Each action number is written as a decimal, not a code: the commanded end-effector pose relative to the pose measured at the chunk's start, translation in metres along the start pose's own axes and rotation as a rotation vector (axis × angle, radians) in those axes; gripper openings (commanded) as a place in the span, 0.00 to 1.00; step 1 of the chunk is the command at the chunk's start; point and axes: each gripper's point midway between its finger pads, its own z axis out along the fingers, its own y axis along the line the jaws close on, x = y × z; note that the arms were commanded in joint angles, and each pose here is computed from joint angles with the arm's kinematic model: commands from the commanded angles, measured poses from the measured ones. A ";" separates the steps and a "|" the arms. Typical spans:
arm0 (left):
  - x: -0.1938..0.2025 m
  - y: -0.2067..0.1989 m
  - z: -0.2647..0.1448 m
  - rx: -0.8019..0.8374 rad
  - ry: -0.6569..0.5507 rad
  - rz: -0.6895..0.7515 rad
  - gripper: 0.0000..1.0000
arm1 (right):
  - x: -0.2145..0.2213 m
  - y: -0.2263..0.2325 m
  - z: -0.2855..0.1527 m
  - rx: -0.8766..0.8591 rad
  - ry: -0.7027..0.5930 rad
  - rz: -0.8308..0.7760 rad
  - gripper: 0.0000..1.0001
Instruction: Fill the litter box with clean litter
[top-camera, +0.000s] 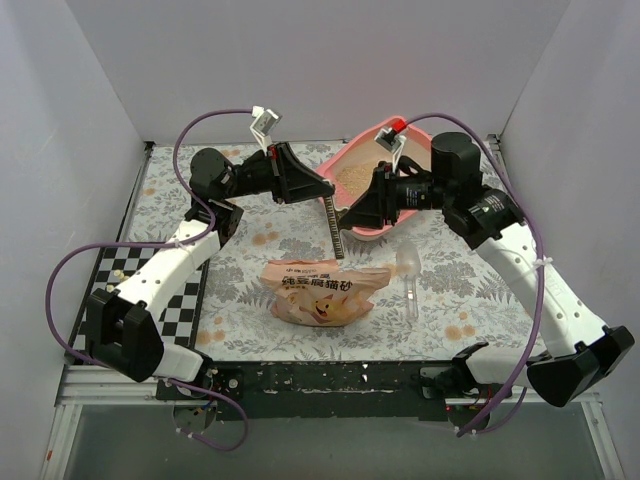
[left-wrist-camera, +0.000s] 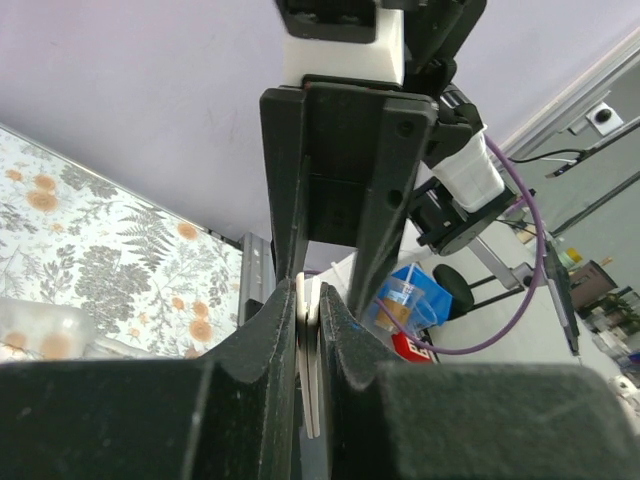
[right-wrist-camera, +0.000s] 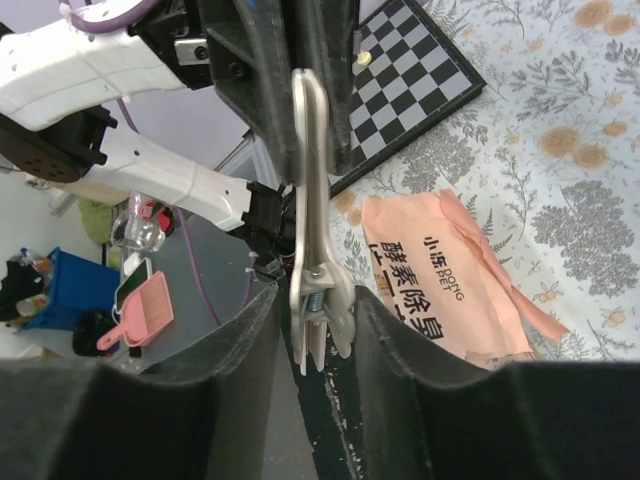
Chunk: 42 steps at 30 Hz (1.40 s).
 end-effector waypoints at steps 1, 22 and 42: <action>-0.003 -0.020 -0.003 0.034 -0.002 0.048 0.04 | -0.007 0.009 0.002 -0.038 -0.018 -0.038 0.27; 0.119 0.041 -0.085 -0.398 0.206 0.256 0.62 | -0.019 -0.016 -0.064 0.291 -0.010 -0.205 0.01; 0.188 0.087 -0.112 -0.510 0.276 0.361 0.50 | 0.028 -0.039 -0.038 0.183 0.131 -0.093 0.01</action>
